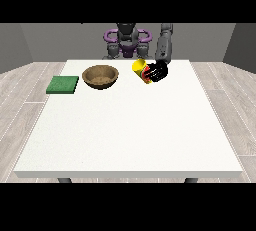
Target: Pick the cup and pour the ball into the bowl, then pick the bowl and place it on the pad
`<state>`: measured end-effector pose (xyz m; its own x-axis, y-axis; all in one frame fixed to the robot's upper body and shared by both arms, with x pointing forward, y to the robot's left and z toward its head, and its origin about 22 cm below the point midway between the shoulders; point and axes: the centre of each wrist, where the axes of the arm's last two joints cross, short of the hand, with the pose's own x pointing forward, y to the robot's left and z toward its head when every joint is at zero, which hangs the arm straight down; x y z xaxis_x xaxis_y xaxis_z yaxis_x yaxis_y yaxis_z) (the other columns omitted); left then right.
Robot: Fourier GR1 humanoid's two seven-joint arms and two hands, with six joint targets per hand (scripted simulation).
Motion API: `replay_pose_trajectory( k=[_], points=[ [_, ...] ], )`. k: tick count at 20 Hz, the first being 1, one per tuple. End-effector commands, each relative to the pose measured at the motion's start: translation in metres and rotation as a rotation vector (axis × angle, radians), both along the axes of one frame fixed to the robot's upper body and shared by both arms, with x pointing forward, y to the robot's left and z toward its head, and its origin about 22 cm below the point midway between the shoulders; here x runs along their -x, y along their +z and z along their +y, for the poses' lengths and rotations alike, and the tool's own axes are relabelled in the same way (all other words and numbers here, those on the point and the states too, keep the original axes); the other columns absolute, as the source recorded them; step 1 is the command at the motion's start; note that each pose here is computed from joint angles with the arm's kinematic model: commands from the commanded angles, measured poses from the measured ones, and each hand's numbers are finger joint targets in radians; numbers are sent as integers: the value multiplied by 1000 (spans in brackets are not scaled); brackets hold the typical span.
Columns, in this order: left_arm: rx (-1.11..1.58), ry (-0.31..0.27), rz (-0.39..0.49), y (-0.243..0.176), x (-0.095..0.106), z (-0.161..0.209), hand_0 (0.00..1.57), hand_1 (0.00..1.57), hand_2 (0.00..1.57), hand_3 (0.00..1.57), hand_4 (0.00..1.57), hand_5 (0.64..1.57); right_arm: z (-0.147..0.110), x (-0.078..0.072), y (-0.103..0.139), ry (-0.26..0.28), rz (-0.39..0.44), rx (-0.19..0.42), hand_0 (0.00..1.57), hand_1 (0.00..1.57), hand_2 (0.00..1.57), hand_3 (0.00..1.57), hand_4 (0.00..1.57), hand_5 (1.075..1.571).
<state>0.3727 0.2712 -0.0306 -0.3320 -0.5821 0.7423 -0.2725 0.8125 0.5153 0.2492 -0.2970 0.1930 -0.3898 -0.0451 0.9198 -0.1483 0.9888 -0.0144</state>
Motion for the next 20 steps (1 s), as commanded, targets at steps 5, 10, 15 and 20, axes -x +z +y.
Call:
replay_pose_trajectory(
  k=[5, 10, 15, 20],
  points=[
    [-319, 142, -2, 39, -37, -48, 1425, 1425, 1571, 1571, 1010, 1558, 12, -12, -14, 34, 41, 9, 0, 0, 0, 0, 279, 1560],
    [-362, 168, 22, 53, -47, -54, 1425, 1425, 1571, 1571, 1010, 1558, 4, -11, -7, 39, 32, 3, 0, 0, 0, 0, 334, 1564],
    [-586, 273, -73, 60, -55, -73, 1371, 1371, 1571, 1571, 844, 1565, 19, -21, -12, 68, 31, 22, 0, 0, 0, 0, 337, 1563],
    [-852, 257, -136, 67, -63, -91, 1352, 1352, 1571, 1571, 857, 1548, 25, -33, -29, 34, 67, -4, 0, 0, 0, 0, 360, 1564]
  ],
)
